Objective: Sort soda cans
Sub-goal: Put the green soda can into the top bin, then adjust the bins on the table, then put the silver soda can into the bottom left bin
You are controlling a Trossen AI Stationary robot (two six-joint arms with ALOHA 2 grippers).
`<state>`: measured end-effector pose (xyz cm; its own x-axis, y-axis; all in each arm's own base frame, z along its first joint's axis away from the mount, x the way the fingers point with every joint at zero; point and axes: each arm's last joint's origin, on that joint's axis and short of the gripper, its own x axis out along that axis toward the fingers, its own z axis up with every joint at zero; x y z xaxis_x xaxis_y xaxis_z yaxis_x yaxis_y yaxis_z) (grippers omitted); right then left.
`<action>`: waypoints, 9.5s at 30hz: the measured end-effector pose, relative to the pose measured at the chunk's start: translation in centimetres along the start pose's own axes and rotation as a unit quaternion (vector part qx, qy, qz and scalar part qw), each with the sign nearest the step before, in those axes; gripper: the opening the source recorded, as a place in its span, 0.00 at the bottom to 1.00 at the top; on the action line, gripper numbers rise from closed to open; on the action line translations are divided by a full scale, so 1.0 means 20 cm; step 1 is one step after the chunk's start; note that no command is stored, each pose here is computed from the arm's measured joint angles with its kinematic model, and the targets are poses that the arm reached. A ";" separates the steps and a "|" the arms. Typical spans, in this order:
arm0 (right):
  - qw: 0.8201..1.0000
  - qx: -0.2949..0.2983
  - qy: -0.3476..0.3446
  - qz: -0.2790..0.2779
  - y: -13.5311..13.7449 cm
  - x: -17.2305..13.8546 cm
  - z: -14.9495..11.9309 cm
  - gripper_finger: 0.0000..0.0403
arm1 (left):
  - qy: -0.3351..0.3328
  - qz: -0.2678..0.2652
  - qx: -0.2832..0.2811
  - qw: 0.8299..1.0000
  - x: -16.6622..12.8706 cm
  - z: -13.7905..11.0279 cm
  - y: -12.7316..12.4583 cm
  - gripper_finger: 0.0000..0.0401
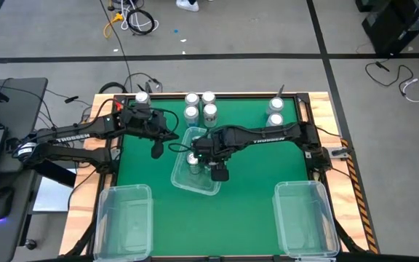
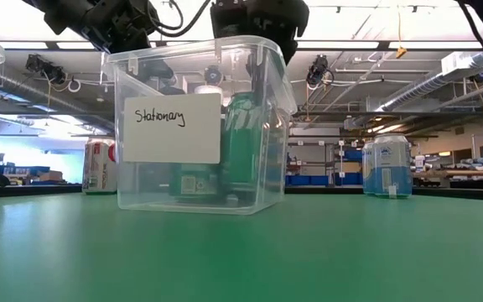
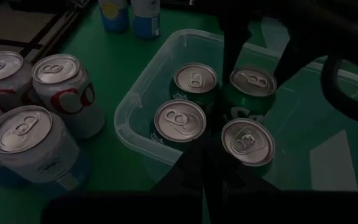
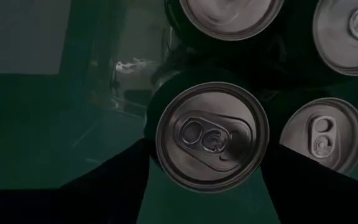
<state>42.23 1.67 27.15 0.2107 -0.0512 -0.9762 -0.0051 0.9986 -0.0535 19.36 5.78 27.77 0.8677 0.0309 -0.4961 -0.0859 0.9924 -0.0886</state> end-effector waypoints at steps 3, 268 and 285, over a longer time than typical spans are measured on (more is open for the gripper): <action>1.000 0.001 -0.002 -0.004 0.00 0.00 0.00 0.75 | 0.000 -0.006 0.000 1.000 0.00 0.00 0.00 0.00; 0.940 -0.103 -0.324 -0.014 -0.13 -0.17 -0.29 0.29 | 0.436 0.329 -0.290 0.786 -0.13 -0.03 1.17 0.69; 0.939 -0.107 -0.326 -0.003 -0.13 -0.17 -0.29 0.29 | 0.447 0.339 -0.275 0.781 -0.14 0.01 1.17 0.71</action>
<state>35.84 -0.77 29.45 0.7646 0.0337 -0.6436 -0.1840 0.9685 -0.1678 15.10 28.92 27.21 -0.1358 0.1871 -0.9729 -0.7881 0.5747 0.2205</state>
